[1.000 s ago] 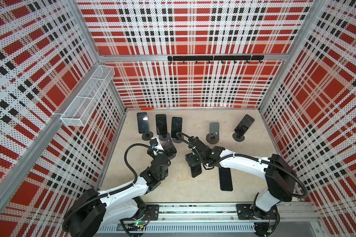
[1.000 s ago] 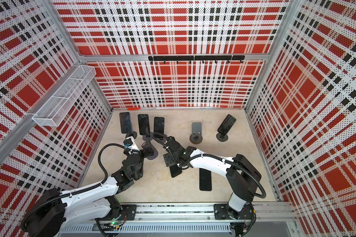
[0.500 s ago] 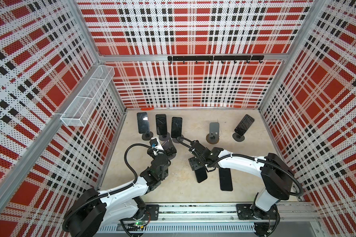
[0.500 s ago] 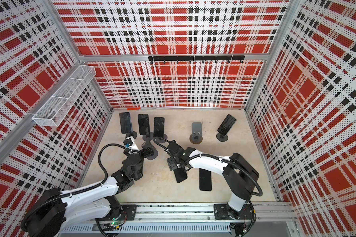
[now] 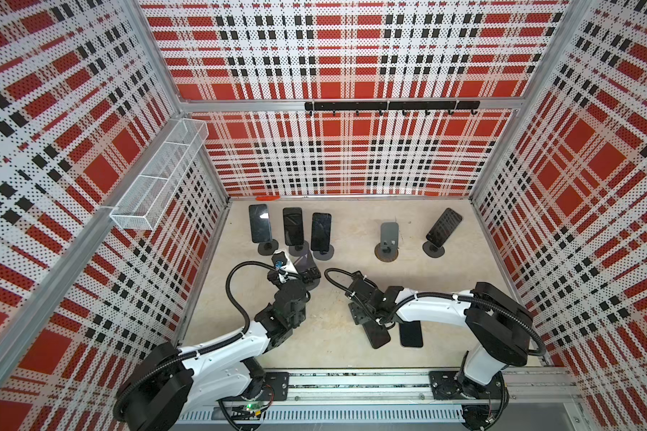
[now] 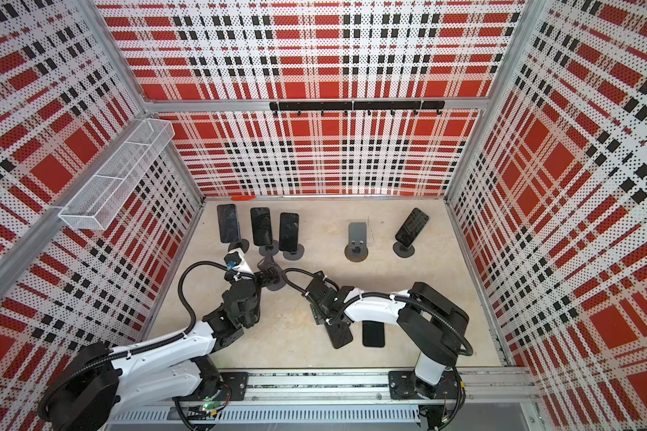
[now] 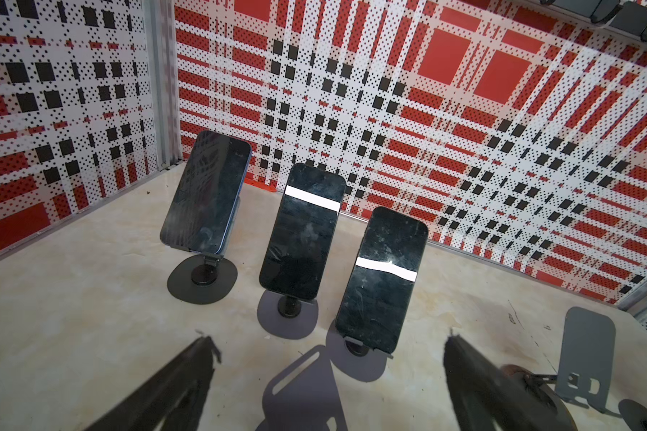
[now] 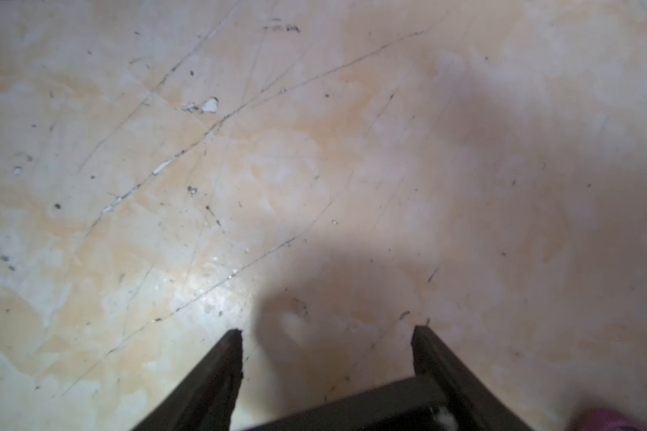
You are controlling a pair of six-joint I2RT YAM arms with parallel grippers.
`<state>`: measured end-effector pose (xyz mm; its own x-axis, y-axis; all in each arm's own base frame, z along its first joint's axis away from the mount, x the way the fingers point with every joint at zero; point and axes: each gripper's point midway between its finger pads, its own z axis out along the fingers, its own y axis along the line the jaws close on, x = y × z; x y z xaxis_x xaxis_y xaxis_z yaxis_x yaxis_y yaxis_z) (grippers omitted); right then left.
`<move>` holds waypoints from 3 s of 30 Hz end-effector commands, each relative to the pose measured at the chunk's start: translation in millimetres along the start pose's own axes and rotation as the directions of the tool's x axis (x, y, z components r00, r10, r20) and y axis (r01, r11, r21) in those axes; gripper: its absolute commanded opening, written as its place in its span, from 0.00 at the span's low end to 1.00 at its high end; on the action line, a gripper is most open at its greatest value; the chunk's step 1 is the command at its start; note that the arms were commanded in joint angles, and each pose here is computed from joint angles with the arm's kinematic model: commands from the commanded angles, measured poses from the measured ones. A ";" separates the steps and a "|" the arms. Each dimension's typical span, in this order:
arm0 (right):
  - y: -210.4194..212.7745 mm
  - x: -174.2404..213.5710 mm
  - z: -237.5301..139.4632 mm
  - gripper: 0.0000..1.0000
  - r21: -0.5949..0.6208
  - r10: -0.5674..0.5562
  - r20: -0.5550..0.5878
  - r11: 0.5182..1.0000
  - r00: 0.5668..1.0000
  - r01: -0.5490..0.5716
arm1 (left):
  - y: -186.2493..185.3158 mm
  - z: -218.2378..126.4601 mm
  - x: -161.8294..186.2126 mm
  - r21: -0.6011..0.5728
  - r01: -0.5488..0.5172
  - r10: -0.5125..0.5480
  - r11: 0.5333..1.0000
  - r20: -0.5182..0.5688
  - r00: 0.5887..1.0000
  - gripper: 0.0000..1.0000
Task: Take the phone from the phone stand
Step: 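Carry the black phone toward the robot and lower it to the table, then open the right gripper to release the phone flat and raise it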
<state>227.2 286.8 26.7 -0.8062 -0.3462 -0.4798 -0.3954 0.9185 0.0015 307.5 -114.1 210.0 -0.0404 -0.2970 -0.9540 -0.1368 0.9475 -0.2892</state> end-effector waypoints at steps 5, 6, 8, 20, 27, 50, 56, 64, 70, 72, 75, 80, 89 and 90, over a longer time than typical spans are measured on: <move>2.0 -0.4 1.3 0.62 0.004 0.052 0.111 0.999 0.992 -0.053 | 3.8 0.6 2.5 -0.012 -0.005 0.005 1.000 -0.002 1.000 0.98; 1.3 2.0 2.8 0.62 0.008 0.055 0.108 0.998 0.993 -0.057 | 3.7 0.7 2.3 -0.013 -0.005 0.005 1.000 -0.001 1.000 0.98; 0.7 6.2 5.6 0.63 0.006 0.057 0.105 0.998 0.993 -0.058 | 3.5 0.7 2.1 -0.012 -0.004 0.004 1.000 -0.001 1.000 0.98; 7.2 16.2 15.6 0.65 -0.008 0.074 0.081 0.997 0.994 -0.074 | 2.7 0.8 2.7 -0.007 -0.004 0.004 1.000 -0.004 1.000 0.98; 6.8 21.3 20.4 0.66 -0.003 0.087 0.072 0.996 0.994 -0.087 | 2.4 0.8 2.9 -0.006 -0.005 0.005 1.000 -0.004 1.000 0.98; 12.7 35.8 35.6 0.73 0.011 0.061 0.004 0.998 0.998 -0.061 | 1.9 3.7 6.8 -0.009 -0.016 0.016 1.000 -0.014 1.000 0.98; 15.2 38.6 37.0 0.75 0.003 0.050 -0.017 0.999 0.999 -0.050 | 1.5 3.7 7.3 -0.008 -0.018 0.018 1.000 -0.016 1.000 0.98; 20.4 39.7 36.2 0.77 -0.018 0.032 -0.039 0.999 0.999 -0.032 | 1.4 3.8 8.1 -0.007 -0.020 0.020 1.000 -0.018 1.000 0.98; 24.3 40.7 36.6 0.79 -0.027 0.015 -0.058 0.999 0.998 -0.017 | 1.2 3.8 7.9 -0.006 -0.018 0.018 1.000 -0.018 1.000 0.98; 24.5 41.1 37.3 0.79 -0.028 0.014 -0.061 0.999 0.998 -0.016 | 1.0 3.8 8.0 -0.005 -0.019 0.019 1.000 -0.018 1.000 0.98; 25.3 41.3 37.5 0.79 -0.030 0.011 -0.063 0.999 0.998 -0.013 | 1.0 3.7 7.6 -0.005 -0.018 0.018 1.000 -0.017 1.000 0.98; 25.5 39.7 35.9 0.79 -0.032 0.003 -0.061 0.999 0.998 -0.005 | 1.1 3.7 8.1 -0.005 -0.019 0.018 1.000 -0.018 1.000 0.98; 31.2 -3.9 4.5 0.83 -0.039 -0.021 0.028 0.999 0.999 0.022 | 0.9 4.4 7.8 -0.007 -0.020 0.020 1.000 -0.018 1.000 0.98; 30.2 -12.0 -0.7 0.83 -0.037 -0.014 0.046 0.999 0.999 0.016 | 1.3 4.3 7.4 -0.009 -0.019 0.019 1.000 -0.017 1.000 0.98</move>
<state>229.2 322.8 21.4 -0.7707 -0.3226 -0.5496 -0.4056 0.9135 0.0326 310.6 -115.7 201.6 -0.0628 -0.2790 -0.9582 -0.1383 0.9533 -0.2685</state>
